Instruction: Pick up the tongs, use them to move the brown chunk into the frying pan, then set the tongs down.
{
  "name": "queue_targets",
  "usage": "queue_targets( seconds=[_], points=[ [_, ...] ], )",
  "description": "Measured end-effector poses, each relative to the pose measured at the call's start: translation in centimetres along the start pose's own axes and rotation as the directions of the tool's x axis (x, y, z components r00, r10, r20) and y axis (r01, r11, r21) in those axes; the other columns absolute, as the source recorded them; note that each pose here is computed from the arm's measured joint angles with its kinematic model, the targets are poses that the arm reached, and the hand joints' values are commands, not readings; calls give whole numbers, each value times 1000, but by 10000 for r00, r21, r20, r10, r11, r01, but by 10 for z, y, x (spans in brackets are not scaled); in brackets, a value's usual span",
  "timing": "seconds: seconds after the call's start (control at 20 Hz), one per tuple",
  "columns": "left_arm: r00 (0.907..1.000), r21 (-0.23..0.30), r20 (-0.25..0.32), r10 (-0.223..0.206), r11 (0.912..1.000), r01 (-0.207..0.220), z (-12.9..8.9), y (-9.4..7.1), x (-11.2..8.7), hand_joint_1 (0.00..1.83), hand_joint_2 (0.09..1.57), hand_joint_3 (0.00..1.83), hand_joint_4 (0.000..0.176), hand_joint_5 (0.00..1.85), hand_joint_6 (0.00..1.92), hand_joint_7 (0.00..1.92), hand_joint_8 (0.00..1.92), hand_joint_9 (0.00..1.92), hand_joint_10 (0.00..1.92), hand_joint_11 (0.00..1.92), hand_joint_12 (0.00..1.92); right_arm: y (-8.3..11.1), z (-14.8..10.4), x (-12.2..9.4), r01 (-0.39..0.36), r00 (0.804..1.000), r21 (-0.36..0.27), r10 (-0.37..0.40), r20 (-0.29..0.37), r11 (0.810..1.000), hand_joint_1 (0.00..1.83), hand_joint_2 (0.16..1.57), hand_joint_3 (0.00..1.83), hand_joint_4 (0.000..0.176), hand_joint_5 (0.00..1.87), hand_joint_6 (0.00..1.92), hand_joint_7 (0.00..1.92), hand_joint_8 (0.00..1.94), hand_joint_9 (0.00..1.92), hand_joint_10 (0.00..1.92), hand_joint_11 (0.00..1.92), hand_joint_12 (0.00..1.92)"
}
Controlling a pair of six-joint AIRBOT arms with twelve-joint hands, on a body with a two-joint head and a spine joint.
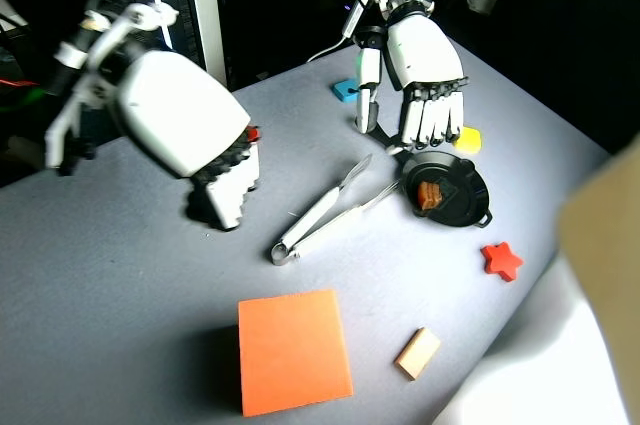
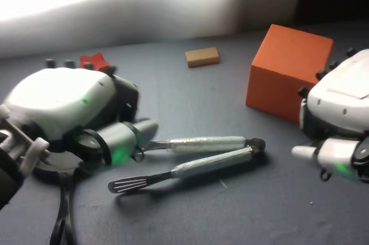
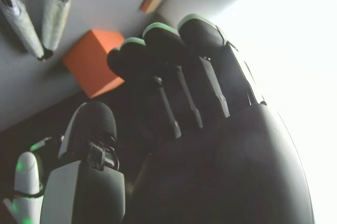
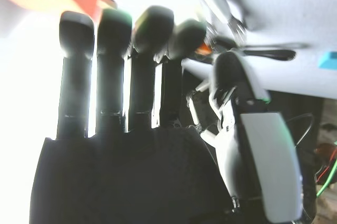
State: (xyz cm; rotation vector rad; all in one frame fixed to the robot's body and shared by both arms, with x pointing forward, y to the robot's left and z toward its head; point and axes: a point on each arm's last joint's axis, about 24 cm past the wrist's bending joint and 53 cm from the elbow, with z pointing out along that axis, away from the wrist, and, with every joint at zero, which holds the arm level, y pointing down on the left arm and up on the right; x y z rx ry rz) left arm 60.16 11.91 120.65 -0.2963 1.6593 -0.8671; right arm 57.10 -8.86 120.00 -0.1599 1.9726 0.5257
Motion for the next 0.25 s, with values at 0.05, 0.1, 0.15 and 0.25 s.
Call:
queue_targets(
  seconds=[0.05,0.1,0.15,0.25],
  points=[
    [9997,195,-217,92,9998,-88,1,-6,5,418,1427,10,0,820,1627,952,1708,863,1878,726,1921,-3,-2,-3,194,9997,-32,-194,139,9998,442,1486,41,0,1021,1749,1224,1662,1158,1921,1120,1921],
    [9994,272,-342,67,9996,-57,1,-9,7,418,1450,15,0,844,1672,955,1711,882,1864,749,1921,-3,-4,-8,312,9991,-156,-307,284,9994,532,1486,38,0,1027,1748,1246,1666,1199,1921,1174,1921],
    [9994,279,-349,53,9996,-44,1,-9,7,426,1456,13,0,854,1693,961,1715,895,1856,758,1921,-3,-5,-11,423,9983,-289,-411,403,9987,564,1484,35,0,1027,1749,1248,1663,1204,1921,1185,1921],
    [9996,294,-266,-98,9995,106,3,-10,3,408,1479,14,0,840,1776,947,1781,891,1905,767,1921,0,-8,-15,524,9974,-559,-495,523,9971,562,1488,36,0,1041,1741,1262,1651,1215,1921,1192,1921]
  ],
)
